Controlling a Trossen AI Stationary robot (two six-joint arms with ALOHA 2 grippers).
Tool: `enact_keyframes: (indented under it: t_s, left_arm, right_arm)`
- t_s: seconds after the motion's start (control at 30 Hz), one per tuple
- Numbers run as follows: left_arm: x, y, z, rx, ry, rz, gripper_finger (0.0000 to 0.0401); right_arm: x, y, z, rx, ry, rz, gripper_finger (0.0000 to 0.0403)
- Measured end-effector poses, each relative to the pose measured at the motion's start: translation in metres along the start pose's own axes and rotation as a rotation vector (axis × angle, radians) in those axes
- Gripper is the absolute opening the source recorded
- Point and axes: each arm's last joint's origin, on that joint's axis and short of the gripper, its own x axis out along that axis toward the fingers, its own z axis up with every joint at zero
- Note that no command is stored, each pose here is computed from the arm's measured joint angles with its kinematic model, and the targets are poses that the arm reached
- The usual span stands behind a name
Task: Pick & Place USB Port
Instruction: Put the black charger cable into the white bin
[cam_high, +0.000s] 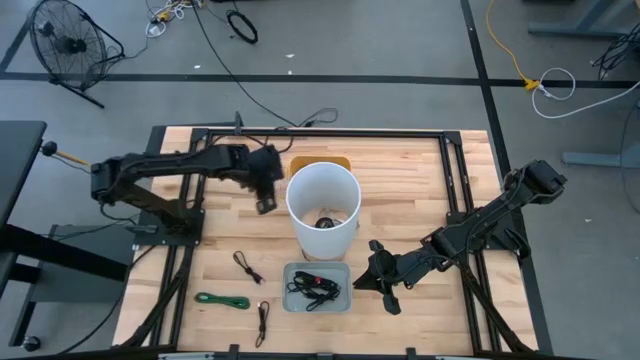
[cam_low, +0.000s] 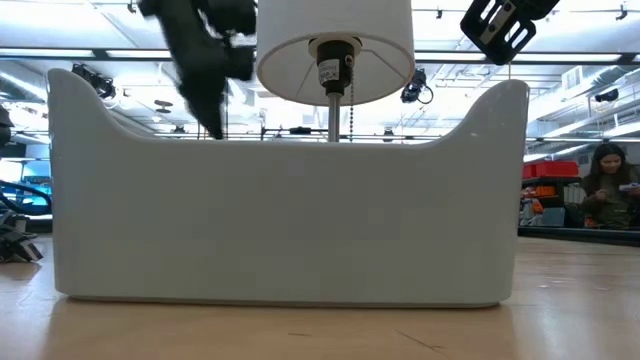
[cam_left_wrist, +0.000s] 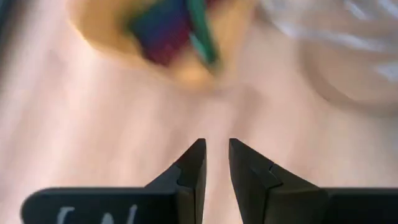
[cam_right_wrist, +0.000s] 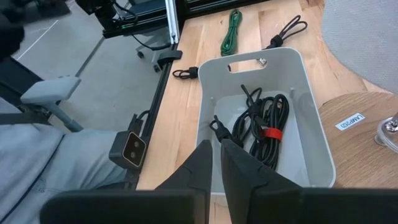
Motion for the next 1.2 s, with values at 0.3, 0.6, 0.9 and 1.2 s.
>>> enact_keyframes:
  t_s: [0.3,0.6,0.9,1.2]
  left_arm:
    - [-0.045,-0.055,-0.050,-0.085,0.237,-0.246,0.0073]
    - [-0.043,-0.132,-0.100,0.235,0.203,-0.380,0.0074]
    - [-0.030,-0.165,-0.135,0.327,0.043,-0.425,0.0107]
    - [-0.004,-0.167,-0.150,0.364,-0.045,-0.421,0.0177]
  right_arm:
    - [0.000,0.000,0.000,0.025,0.000,0.002,0.0038]
    - [0.000,0.000,0.000,0.027,-0.002,0.002,0.0038]
    - [0.000,0.000,0.000,0.027,-0.003,0.002,0.0038]
    - [0.000,0.000,0.000,0.027,-0.003,0.002,0.0038]
